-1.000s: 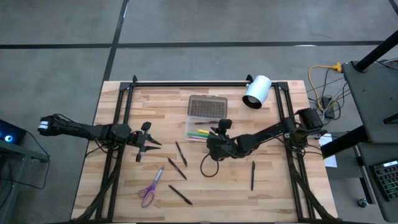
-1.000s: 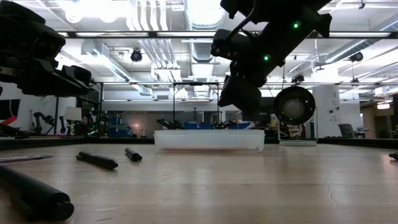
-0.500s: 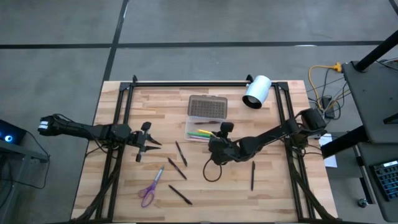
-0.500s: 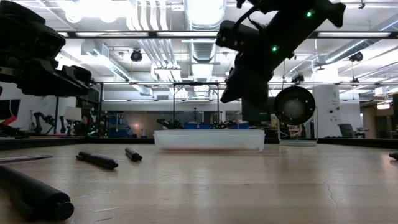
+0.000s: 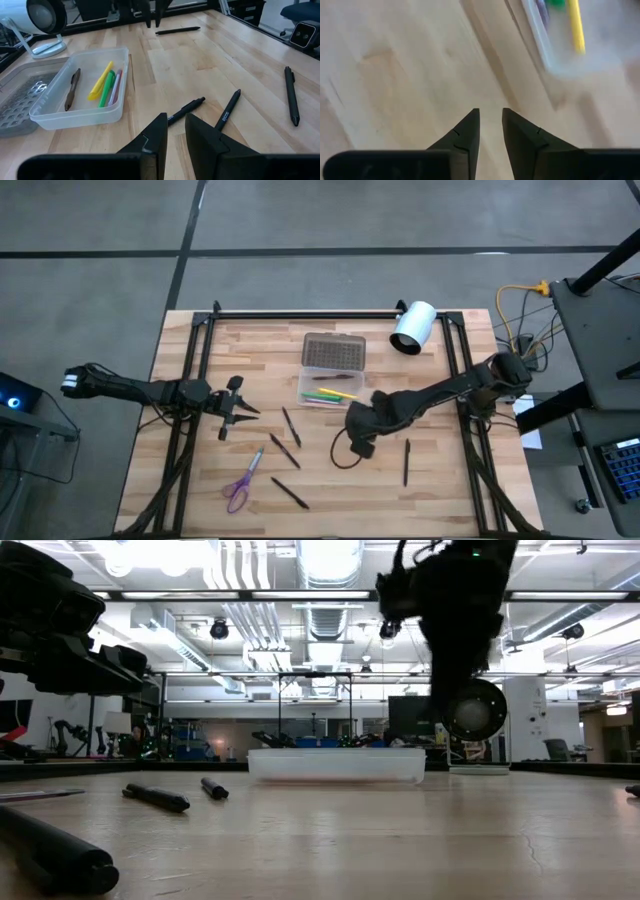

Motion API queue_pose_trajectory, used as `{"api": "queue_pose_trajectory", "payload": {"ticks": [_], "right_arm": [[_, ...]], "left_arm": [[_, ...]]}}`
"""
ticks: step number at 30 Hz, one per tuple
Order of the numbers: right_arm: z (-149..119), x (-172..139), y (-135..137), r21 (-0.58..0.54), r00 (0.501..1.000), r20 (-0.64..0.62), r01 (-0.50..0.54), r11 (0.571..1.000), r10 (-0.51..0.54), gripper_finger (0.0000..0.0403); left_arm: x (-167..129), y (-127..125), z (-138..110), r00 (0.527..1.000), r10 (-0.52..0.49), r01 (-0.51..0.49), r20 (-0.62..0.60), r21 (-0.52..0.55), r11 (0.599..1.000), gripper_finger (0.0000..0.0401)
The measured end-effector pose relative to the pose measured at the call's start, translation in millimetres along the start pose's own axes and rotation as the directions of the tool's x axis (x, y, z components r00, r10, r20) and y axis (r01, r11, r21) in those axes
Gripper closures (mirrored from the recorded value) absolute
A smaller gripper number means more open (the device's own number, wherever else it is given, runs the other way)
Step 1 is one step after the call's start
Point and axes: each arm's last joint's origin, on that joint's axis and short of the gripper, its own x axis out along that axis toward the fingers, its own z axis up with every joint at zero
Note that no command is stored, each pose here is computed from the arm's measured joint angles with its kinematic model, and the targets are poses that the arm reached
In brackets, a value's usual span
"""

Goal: Pick & place school supplies into a supply box
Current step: Put the black pen into the black supply box

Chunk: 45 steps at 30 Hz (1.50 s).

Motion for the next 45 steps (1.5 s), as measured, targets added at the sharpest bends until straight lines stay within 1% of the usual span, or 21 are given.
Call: {"api": "queue_pose_trajectory", "payload": {"ticks": [3,5,7,11,16,22,30,32,35,38,45], "right_arm": [[-9,0,1,0.17,0.998,-0.068,0.017,0.985,-0.005,0.0334],[-17,1,2,0.268,0.991,-0.135,0.021,0.963,0.016,0.0335],[-23,1,6,0.343,0.985,-0.169,0.03,0.939,0.03,0.0334],[-33,0,13,0.433,0.982,-0.188,0.055,0.9,0.03,0.0334],[-47,-1,16,0.541,0.97,-0.243,0.131,0.831,0.005,0.0339],[-58,4,16,0.627,0.95,-0.312,0.187,0.757,0.024,0.0339],[-73,14,12,0.683,0.92,-0.392,0.272,0.678,0.026,0.0336],[-77,17,11,0.688,0.914,-0.405,0.281,0.669,0.032,0.0334],[-82,20,11,0.686,0.911,-0.411,0.283,0.671,0.036,0.0331],[-85,19,15,0.701,0.911,-0.409,0.28,0.656,0.049,0.033],[-99,17,20,0.71,0.907,-0.419,0.306,0.634,0.031,0.0342]], "left_arm": [[0,0,0,1.0,0.0,0.0,0.0,0.0,1.0,0.0347],[0,0,0,1.0,0.0,0.0,0.001,0.0,1.0,0.0347],[0,0,0,1.0,0.0,0.0,0.0,0.0,1.0,0.0347],[0,0,0,1.0,0.0,0.0,0.0,0.0,1.0,0.0347],[0,0,0,1.0,0.0,0.0,0.0,0.0,1.0,0.0347],[0,0,0,1.0,0.0,0.0,0.0,0.0,1.0,0.0347],[0,0,0,1.0,-0.001,0.001,0.001,0.0,1.0,0.0347],[0,0,0,1.0,0.0,0.0,0.001,0.0,1.0,0.0347],[0,0,0,1.0,0.0,0.0,0.0,0.0,1.0,0.0347],[0,0,0,1.0,0.0,0.0,0.0,0.0,1.0,0.0347],[0,0,0,1.0,0.0,0.0,0.0,0.0,1.0,0.0347]]}}
